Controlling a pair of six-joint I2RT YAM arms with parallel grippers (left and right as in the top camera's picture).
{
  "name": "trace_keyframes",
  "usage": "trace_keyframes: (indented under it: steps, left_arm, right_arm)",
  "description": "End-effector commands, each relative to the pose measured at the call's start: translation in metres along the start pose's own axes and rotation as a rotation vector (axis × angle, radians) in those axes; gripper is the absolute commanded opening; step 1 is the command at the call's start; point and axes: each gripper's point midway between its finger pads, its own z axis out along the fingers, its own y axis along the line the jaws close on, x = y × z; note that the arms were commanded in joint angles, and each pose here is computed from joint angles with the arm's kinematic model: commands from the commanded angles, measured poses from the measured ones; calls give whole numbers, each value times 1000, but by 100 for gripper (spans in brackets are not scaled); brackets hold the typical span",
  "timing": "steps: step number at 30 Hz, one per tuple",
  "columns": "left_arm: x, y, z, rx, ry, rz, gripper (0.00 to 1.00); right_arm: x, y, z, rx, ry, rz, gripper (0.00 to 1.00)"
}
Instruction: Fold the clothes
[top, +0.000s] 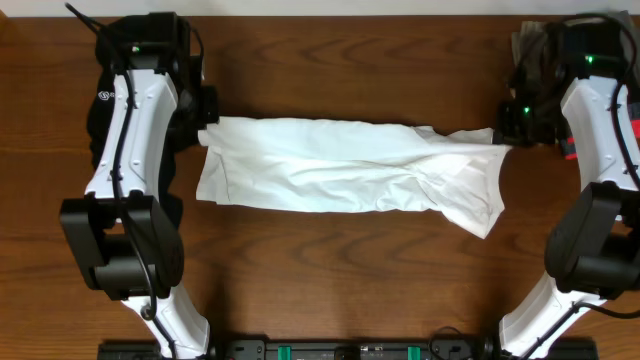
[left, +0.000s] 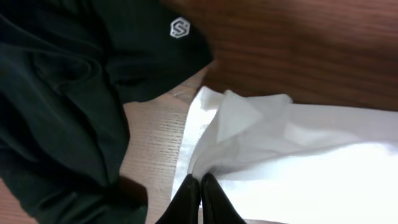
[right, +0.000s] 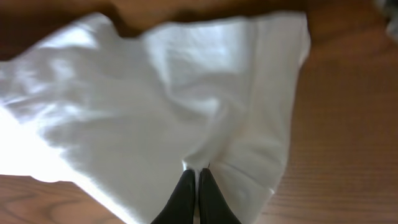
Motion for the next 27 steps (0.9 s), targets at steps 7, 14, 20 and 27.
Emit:
trace_keyframes:
  steps: [7,14,20,27]
  left_arm:
    - [6,17,37,-41,5,-22,6]
    - [7,19,45,-41,-4,-26,6]
    - [11,19,45,-42,13,-25,27]
    - [14,19,45,-42,26,-25,92]
  right_arm:
    - [18,-25,20,17,39,67,1]
    - [26,-25,25,15,64,72,1]
    - [55,-25,36,14,165,89,5]
    - [65,-30,41,14,191,130,63]
